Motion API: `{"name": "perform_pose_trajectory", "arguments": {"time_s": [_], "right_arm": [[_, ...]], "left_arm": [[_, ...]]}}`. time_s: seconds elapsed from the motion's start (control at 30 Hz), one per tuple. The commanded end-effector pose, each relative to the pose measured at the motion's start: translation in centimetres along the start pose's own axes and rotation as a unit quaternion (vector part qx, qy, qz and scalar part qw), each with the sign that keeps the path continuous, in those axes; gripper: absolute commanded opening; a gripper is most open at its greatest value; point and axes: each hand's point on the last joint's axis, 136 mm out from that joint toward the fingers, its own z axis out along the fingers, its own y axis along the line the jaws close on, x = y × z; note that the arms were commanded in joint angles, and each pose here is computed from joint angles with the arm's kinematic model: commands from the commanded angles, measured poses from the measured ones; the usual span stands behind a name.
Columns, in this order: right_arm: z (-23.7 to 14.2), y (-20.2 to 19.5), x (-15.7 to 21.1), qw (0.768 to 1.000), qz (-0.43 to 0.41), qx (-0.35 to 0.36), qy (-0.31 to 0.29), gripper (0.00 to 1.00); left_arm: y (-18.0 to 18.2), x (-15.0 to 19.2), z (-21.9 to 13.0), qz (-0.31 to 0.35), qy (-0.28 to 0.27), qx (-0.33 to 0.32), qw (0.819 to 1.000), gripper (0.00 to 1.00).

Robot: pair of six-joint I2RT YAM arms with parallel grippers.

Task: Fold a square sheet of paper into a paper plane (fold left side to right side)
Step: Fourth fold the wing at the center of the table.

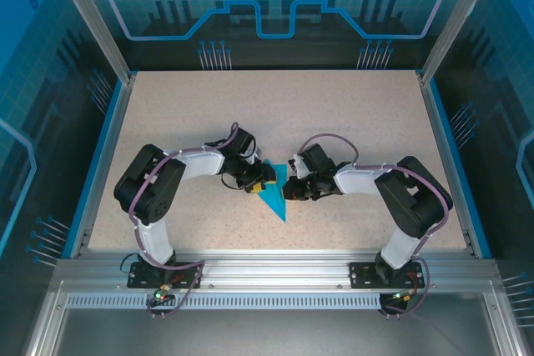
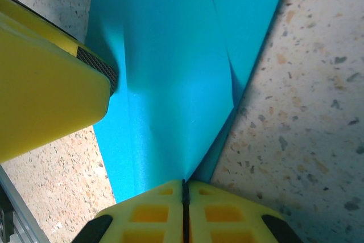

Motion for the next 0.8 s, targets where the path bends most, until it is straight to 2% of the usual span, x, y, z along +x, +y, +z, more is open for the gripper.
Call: {"name": "perform_pose_trajectory", "arguments": {"time_s": [0.0, 0.47, 0.77], "right_arm": [[-0.1, -1.0, -0.4, 1.000, 0.003, 0.021, 0.001, 0.09], [0.8, -2.5, 1.2, 0.998, 0.012, 0.050, 0.033, 0.09], [1.1, -3.8, 2.8, 0.995, 0.022, 0.075, 0.060, 0.07]], "left_arm": [[1.5, 0.3, 0.5, -0.010, 0.007, -0.033, 0.999, 0.49], [1.4, 0.4, 0.4, -0.006, 0.007, -0.030, 1.000, 0.49], [-0.9, -0.3, -2.8, 0.039, -0.035, -0.026, 0.998, 0.53]]}}
